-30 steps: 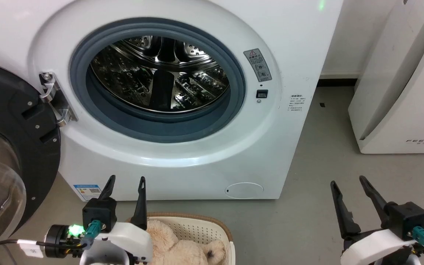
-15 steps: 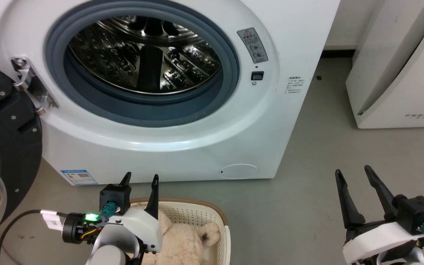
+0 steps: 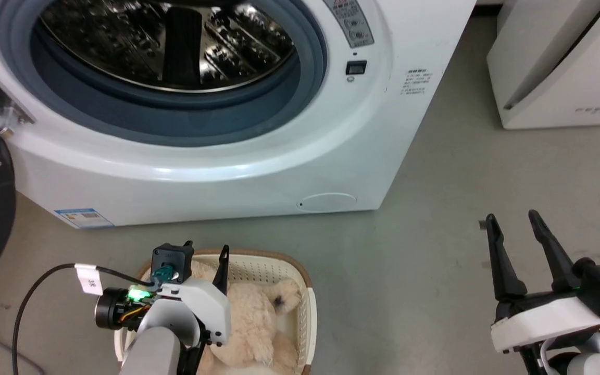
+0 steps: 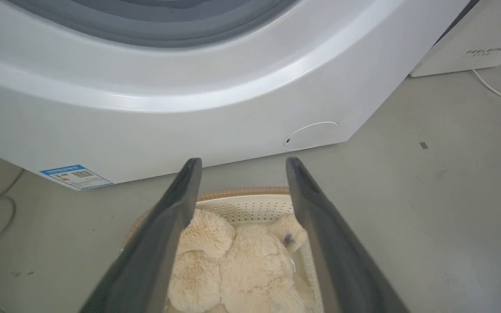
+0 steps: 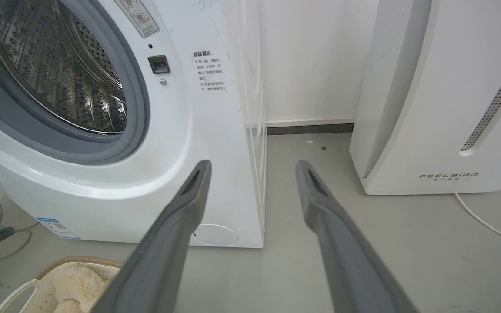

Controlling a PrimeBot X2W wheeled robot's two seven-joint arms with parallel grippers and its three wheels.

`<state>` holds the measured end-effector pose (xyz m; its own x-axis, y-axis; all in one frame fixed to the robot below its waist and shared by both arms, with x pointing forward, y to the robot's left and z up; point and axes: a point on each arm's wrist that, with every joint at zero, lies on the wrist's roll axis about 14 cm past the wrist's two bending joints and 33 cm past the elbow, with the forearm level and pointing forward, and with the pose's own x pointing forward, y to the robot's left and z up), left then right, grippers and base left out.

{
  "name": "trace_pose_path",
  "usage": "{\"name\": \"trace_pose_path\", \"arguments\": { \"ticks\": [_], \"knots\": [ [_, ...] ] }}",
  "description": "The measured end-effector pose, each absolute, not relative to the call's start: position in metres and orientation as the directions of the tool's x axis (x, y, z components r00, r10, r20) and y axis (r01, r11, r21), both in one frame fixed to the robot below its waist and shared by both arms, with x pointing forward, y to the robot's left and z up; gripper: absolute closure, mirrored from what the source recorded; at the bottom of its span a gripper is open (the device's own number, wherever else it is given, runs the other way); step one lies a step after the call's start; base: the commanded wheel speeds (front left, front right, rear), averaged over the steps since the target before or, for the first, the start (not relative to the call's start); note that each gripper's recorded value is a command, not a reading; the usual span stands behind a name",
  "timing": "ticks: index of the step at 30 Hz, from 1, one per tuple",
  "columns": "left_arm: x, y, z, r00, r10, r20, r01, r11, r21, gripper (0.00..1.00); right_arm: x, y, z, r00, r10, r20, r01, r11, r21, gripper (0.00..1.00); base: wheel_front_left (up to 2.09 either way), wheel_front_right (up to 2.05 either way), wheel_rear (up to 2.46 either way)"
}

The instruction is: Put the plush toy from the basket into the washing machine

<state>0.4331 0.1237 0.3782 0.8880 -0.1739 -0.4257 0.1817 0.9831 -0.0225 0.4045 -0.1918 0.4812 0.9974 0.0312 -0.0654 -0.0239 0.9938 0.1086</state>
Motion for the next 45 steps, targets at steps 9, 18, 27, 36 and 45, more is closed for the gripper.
{"name": "trace_pose_path", "arguments": {
  "ticks": [9,18,27,36,45],
  "knots": [
    [0.430,0.122,0.320,0.795,-0.180,-0.580,0.196,0.980,-0.035,0.00,0.419,-0.201,0.460,0.995,0.004,-0.102,0.009,0.991,0.130,0.00,0.00,0.00,0.00],
    [0.427,0.116,0.268,0.694,-0.199,-0.692,0.228,0.972,-0.052,0.00,0.432,-0.210,0.438,0.991,-0.023,-0.134,0.042,0.990,0.136,0.00,0.00,0.00,0.00],
    [0.417,0.109,0.213,0.572,-0.212,-0.792,0.242,0.967,-0.084,0.00,0.447,-0.217,0.410,0.985,-0.043,-0.168,0.066,0.988,0.138,0.00,0.00,0.00,0.00],
    [0.404,0.106,0.173,0.469,-0.214,-0.857,0.237,0.965,-0.111,0.00,0.455,-0.221,0.387,0.979,-0.056,-0.196,0.087,0.985,0.152,0.00,0.00,0.00,0.00],
    [0.402,0.113,0.140,0.406,-0.182,-0.896,0.230,0.969,-0.092,0.00,0.462,-0.225,0.369,0.975,-0.070,-0.210,0.103,0.983,0.152,0.00,0.00,0.00,0.00]
  ]
}}
